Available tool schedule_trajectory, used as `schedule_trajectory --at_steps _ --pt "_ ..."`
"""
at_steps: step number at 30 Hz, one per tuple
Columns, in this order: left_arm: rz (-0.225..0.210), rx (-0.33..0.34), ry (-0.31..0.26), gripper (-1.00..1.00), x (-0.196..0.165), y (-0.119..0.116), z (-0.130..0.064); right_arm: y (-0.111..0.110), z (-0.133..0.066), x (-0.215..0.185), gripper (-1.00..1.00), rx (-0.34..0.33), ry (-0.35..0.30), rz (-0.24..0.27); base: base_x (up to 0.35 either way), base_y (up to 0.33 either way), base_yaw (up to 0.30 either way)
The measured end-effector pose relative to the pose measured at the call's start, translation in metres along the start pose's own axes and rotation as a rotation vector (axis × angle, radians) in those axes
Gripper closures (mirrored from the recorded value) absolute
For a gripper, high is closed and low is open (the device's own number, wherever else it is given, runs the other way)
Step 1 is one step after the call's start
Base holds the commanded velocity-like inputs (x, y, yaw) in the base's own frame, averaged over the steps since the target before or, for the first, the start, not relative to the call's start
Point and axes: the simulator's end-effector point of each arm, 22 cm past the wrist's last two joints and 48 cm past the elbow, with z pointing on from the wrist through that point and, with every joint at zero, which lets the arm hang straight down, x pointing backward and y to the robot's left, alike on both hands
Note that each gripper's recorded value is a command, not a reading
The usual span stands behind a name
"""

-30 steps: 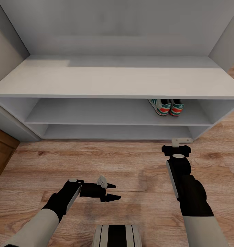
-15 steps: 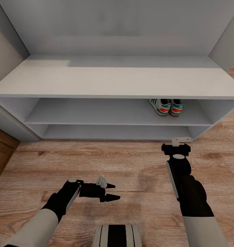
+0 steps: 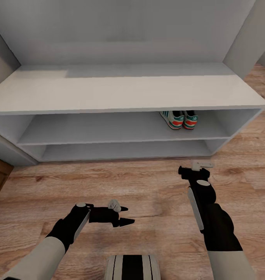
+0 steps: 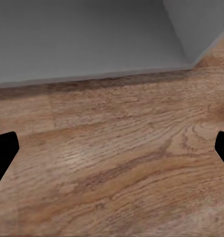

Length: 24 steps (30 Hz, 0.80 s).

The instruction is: Pick up the two gym shoes and the two sandals from the corridor floor and place them onto the hallstand (shoe rack) in the corridor, making sure they are on the rack and not on the floor. Arrange them so the two gym shoes are next to each other and the two sandals are next to each other.

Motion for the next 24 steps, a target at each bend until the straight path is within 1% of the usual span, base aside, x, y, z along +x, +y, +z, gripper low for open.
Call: schedule_trajectory --at_steps 5,8,11,19,24 --pt "0.006 -0.007 -0.003 -1.00 -0.002 0.001 0.000 0.007 0.009 0.031 -1.00 -0.013 0.042 0.000 0.000 0.000 -0.291" --pt "0.009 -0.009 -0.005 -1.00 -0.002 0.001 -0.001 0.013 0.022 0.065 -1.00 -0.017 0.064 -0.007 0.000 0.000 -0.298" --pt "0.010 -0.009 -0.006 -1.00 -0.003 0.001 -0.001 0.017 0.029 0.085 -1.00 -0.018 0.068 -0.009 0.000 0.000 -0.299" --pt "0.011 -0.010 -0.007 -1.00 -0.004 0.001 -0.001 0.018 0.035 0.105 -1.00 -0.018 0.075 -0.014 0.000 0.000 -0.300" --pt "0.011 -0.011 -0.007 -1.00 -0.004 0.001 -0.001 0.019 0.037 0.118 -1.00 -0.019 0.092 -0.018 0.000 0.000 -0.300"
